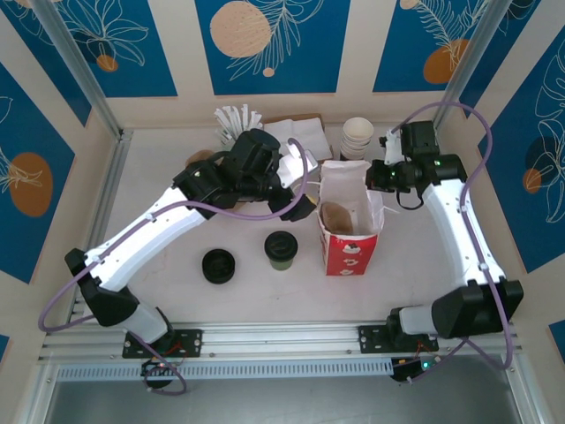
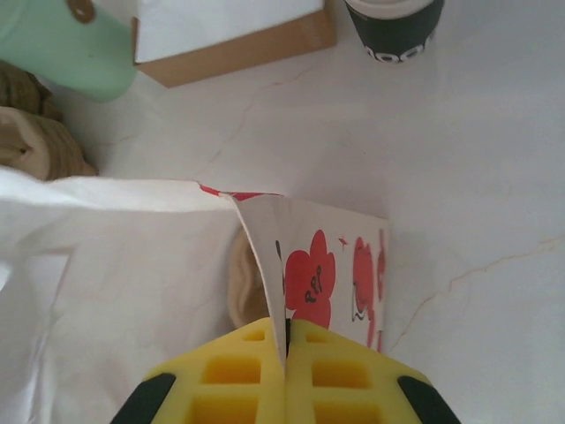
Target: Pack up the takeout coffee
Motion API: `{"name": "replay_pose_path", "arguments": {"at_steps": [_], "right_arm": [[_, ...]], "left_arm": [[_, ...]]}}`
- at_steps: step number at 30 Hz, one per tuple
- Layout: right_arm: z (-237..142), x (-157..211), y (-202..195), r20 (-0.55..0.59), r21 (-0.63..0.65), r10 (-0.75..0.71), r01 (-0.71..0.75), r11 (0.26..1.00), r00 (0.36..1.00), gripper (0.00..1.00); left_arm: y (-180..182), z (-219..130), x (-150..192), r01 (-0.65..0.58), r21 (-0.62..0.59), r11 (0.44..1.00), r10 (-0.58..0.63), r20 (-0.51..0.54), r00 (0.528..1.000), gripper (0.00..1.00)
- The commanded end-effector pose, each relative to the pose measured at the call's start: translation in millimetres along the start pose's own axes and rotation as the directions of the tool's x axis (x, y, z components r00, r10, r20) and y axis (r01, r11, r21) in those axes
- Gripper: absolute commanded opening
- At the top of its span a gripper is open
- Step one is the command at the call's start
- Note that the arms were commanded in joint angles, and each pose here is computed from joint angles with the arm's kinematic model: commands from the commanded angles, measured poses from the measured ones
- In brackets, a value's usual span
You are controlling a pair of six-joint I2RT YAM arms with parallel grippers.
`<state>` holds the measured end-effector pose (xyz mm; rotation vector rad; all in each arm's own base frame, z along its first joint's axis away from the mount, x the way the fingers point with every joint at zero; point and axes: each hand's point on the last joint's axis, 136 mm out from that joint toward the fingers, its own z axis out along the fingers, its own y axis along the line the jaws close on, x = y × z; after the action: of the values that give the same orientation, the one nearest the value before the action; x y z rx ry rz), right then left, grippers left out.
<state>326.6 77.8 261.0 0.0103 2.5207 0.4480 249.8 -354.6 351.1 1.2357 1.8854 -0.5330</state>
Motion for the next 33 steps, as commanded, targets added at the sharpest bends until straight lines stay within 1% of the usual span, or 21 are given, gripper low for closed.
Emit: {"name": "replay_pose_path", "arguments": {"at_steps": [1,4,12,18,22,26,30,32,33], "right_arm": [[-29.4,0.9,19.7,0.13,-0.06,-0.022,0.03,0.998,0.991,0.0],[-41.0,7.3,23.3,0.215,-0.076,-0.031,0.048,0.996,0.976,0.0],[-59.7,19.5,30.1,0.385,-0.118,-0.062,0.116,0.986,0.921,0.0],[-71.9,21.5,38.0,0.46,-0.15,-0.06,0.145,0.978,0.886,0.0],[-74.9,23.7,41.6,0.475,-0.161,-0.064,0.158,0.974,0.878,0.0],[-71.8,26.4,41.5,0.461,-0.167,-0.045,0.136,0.976,0.887,0.0],[-68.9,27.7,36.0,0.427,-0.168,0.038,0.038,0.985,0.903,0.0],[-67.0,29.0,30.8,0.406,-0.157,0.091,-0.029,0.987,0.909,0.0],[-66.2,29.9,28.4,0.394,-0.154,0.122,-0.066,0.986,0.911,0.0]], "left_arm": [[5.5,-13.7,-6.4,0.001,-0.027,1.0,0.001,0.046,0.999,0.82],[5.5,-14.8,-8.1,0.007,-0.029,1.0,-0.005,0.063,0.998,0.82],[7.5,-13.7,-10.3,0.021,-0.039,0.999,-0.018,0.083,0.996,0.82],[8.5,-15.1,-10.6,0.026,-0.046,0.999,-0.022,0.085,0.996,0.82],[10.0,-16.7,-11.9,0.032,-0.054,0.998,-0.027,0.092,0.995,0.82],[5.6,-14.2,-14.5,0.04,-0.025,0.999,-0.037,0.102,0.994,0.83],[5.2,-9.0,-15.6,0.073,-0.012,0.997,-0.072,0.104,0.992,0.82],[2.7,-7.4,-17.6,0.099,0.007,0.995,-0.1,0.108,0.989,0.83],[-2.1,-7.4,-19.4,0.102,0.036,0.994,-0.106,0.11,0.988,0.83]]}}
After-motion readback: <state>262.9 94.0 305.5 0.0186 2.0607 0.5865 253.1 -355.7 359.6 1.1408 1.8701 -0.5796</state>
